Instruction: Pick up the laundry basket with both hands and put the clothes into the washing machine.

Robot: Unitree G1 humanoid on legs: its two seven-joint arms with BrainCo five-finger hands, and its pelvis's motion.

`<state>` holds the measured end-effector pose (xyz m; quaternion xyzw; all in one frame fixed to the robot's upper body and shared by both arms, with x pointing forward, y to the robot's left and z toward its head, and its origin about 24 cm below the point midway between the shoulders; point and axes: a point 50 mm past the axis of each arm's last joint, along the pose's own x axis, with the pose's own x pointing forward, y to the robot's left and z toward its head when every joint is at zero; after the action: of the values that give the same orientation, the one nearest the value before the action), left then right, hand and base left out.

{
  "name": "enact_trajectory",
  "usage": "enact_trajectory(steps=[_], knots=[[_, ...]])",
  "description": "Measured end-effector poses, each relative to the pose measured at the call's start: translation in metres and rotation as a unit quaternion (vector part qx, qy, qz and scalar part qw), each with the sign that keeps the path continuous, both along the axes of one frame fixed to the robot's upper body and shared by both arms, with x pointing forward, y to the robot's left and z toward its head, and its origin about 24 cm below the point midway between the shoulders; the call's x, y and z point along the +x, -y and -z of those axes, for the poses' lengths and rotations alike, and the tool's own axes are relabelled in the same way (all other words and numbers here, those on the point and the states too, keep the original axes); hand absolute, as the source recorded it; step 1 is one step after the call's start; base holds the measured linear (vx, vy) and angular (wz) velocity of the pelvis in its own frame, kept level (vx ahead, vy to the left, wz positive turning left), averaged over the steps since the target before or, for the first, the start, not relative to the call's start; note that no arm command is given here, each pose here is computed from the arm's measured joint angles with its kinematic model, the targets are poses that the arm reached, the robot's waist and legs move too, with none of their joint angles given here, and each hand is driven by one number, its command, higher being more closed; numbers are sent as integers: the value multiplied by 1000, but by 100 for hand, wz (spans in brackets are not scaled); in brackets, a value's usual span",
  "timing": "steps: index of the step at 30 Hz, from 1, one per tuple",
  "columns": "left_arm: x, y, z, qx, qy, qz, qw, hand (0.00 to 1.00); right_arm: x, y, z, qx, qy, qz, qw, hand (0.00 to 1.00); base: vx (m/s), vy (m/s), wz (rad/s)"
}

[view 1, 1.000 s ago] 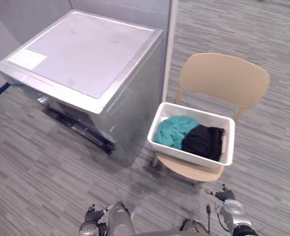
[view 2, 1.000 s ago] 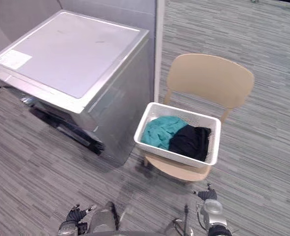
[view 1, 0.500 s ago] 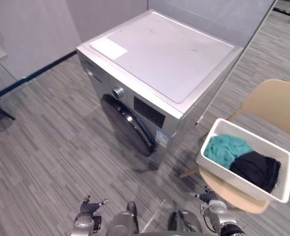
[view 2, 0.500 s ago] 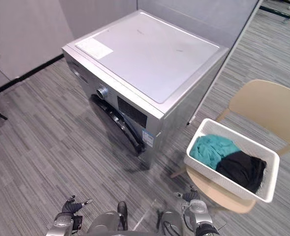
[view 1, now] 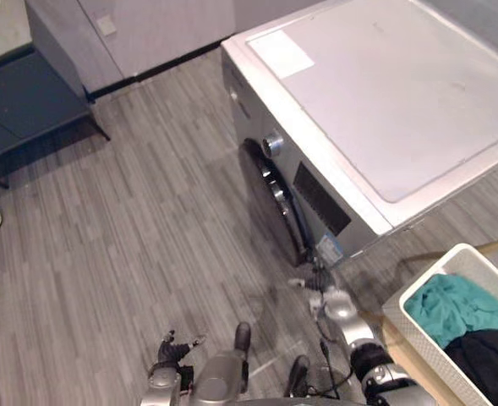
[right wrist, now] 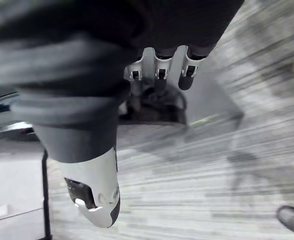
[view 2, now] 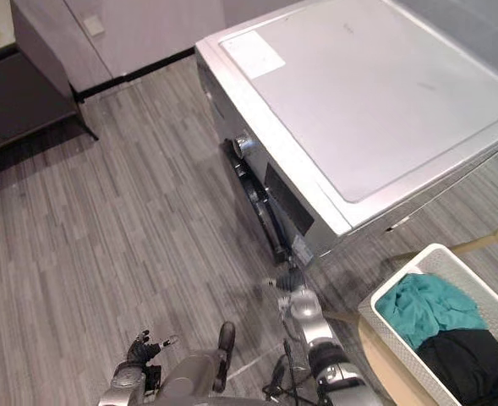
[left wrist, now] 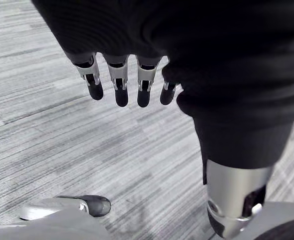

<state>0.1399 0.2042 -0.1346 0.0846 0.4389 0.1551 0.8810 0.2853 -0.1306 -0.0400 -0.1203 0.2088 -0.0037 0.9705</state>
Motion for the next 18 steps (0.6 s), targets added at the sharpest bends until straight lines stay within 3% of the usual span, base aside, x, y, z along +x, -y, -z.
enact_trajectory(steps=[9, 18], knots=[[10, 0, -8, 1, 33, -30, 999, 0, 38, 21, -61, -3, 120, 81, 990, 0, -116, 1, 5], [35, 4, -22, -13, 81, -37, 996, 0, 87, 21, -154, 11, 249, 70, 966, 0, -133, -16, 14]])
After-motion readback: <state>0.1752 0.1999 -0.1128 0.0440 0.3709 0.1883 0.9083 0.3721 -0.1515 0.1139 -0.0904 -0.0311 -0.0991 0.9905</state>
